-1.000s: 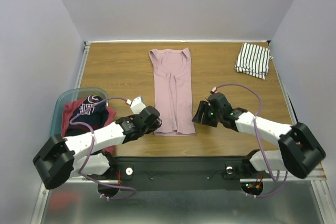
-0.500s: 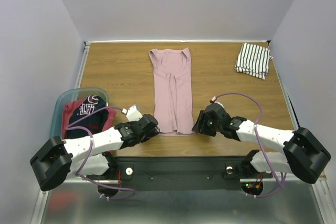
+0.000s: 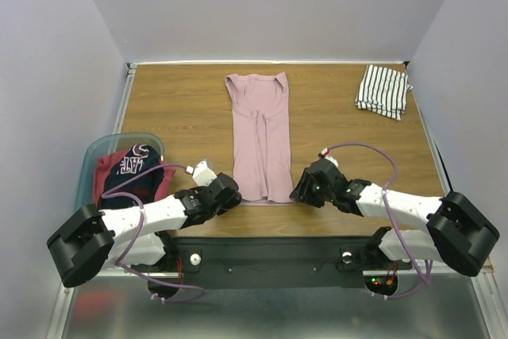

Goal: Fold and stack the tank tops
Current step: Fold the tank top

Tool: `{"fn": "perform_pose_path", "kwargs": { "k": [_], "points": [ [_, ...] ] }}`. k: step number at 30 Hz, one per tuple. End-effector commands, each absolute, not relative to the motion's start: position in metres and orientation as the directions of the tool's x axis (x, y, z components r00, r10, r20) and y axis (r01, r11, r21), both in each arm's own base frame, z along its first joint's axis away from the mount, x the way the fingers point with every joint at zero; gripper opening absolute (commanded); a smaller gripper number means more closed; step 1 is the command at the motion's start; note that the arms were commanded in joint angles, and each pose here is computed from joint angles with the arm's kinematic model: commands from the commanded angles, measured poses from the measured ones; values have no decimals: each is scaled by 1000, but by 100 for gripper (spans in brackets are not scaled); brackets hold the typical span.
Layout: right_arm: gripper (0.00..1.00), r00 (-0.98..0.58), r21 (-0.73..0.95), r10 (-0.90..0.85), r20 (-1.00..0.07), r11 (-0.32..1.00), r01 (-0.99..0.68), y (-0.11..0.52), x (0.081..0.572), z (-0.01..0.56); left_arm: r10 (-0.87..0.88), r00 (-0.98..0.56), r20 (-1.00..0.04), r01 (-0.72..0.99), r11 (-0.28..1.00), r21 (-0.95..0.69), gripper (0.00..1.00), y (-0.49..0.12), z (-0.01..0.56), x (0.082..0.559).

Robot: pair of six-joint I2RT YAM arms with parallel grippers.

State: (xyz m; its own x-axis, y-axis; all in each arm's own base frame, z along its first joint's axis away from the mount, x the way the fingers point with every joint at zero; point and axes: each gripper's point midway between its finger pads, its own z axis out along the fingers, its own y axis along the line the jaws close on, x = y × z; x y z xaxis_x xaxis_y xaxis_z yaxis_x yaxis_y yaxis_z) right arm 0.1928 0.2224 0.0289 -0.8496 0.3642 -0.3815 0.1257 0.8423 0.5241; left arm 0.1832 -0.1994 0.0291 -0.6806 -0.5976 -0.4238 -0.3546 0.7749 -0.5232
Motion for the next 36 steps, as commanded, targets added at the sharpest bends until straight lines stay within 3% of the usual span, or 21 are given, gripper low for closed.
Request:
{"fn": "perform_pose_path", "kwargs": {
  "k": [1,11,13,17,18,20,24,36],
  "points": [
    [46,-852,482,360,-380,863,149,215,187,14,-592,-666,-454,-326,778,-536,56,-195,29,184],
    [43,-867,486,331,-372,866,122,231,185,9,-566,-692,-448,-304,792,-530,52,-201,21,183],
    [42,-867,476,330,-374,870,126,230,184,7,-557,-700,-447,-298,797,-525,43,-204,19,183],
    [23,-863,463,317,-392,879,112,226,185,6,-524,-736,-429,-283,813,-508,18,-208,12,176],
    [20,-862,464,316,-396,879,109,226,185,7,-517,-741,-427,-278,816,-507,7,-209,12,175],
    [12,-863,451,301,-405,887,98,223,184,8,-493,-764,-417,-254,823,-507,0,-214,12,168],
    [5,-879,396,237,-413,916,61,219,171,7,-455,-799,-393,-220,830,-513,0,-225,14,149],
    [3,-872,248,85,-482,968,-43,223,98,24,-359,-884,-300,-185,857,-481,0,-236,17,71]
  ]
}}
